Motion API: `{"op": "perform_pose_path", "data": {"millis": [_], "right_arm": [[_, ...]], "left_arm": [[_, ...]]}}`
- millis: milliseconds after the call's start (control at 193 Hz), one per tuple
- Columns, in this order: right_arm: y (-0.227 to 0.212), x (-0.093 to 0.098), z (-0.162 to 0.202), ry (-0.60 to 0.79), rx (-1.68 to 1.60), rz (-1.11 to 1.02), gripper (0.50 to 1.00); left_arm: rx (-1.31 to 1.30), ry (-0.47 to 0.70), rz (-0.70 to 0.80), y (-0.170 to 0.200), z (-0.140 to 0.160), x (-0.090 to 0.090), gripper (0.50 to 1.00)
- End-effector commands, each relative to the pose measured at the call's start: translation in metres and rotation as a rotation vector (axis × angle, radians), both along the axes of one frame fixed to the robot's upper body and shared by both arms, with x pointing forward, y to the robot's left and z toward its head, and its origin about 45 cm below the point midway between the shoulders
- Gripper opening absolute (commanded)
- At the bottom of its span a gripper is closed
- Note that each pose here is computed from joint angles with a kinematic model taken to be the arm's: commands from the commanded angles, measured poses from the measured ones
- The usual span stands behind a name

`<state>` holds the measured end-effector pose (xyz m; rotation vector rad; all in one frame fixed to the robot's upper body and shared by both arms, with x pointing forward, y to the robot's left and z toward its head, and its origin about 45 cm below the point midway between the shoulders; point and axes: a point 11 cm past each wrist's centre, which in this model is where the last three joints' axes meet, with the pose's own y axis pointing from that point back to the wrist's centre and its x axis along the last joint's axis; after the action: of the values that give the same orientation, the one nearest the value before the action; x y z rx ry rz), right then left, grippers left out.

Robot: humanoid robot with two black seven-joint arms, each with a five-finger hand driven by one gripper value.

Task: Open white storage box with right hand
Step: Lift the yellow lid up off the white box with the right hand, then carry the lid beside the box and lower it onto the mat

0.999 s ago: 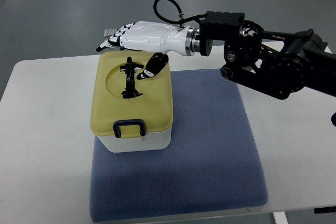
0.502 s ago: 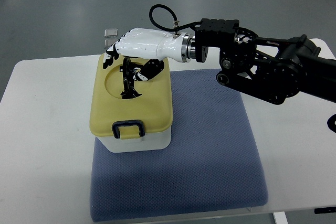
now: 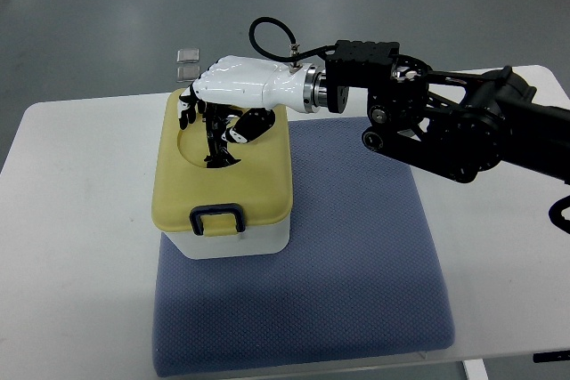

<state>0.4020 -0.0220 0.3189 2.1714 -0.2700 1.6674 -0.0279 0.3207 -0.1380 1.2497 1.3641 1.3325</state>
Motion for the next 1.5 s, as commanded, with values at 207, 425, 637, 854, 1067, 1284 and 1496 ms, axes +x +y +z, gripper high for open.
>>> {"op": "perform_pose_path", "data": {"millis": [207, 425, 637, 854, 1067, 1284, 1496], "right_arm": [[0.000, 0.000, -0.001, -0.001, -0.001, 0.001, 0.500], [-0.005, 0.003, 0.005, -0.013, 0.001, -0.007, 0.500], [-0.004, 0.008, 0.027, -0.052, 0.020, 0.001, 0.500], [-0.022, 0.017, 0.063, -0.121, 0.024, -0.012, 0.500], [-0.068, 0.032, 0.096, -0.180, 0.026, -0.072, 0.500], [-0.135, 0.042, 0.109, -0.212, -0.010, -0.153, 0.500], [-0.208, 0.042, 0.090, -0.172, -0.062, -0.251, 0.500]], "left_arm": [[0.001, 0.000, 0.001, 0.001, 0.000, 0.000, 1.000], [0.003, 0.002, 0.002, 0.001, 0.000, -0.001, 1.000], [0.004, 0.002, 0.000, 0.001, 0.000, -0.001, 1.000], [0.003, 0.002, 0.002, 0.001, 0.000, -0.001, 1.000], [0.003, 0.002, 0.000, 0.001, 0.000, -0.001, 1.000], [0.000, 0.002, -0.001, 0.000, 0.000, -0.001, 1.000], [-0.002, 0.002, -0.001, -0.001, 0.000, -0.001, 1.000]]}}
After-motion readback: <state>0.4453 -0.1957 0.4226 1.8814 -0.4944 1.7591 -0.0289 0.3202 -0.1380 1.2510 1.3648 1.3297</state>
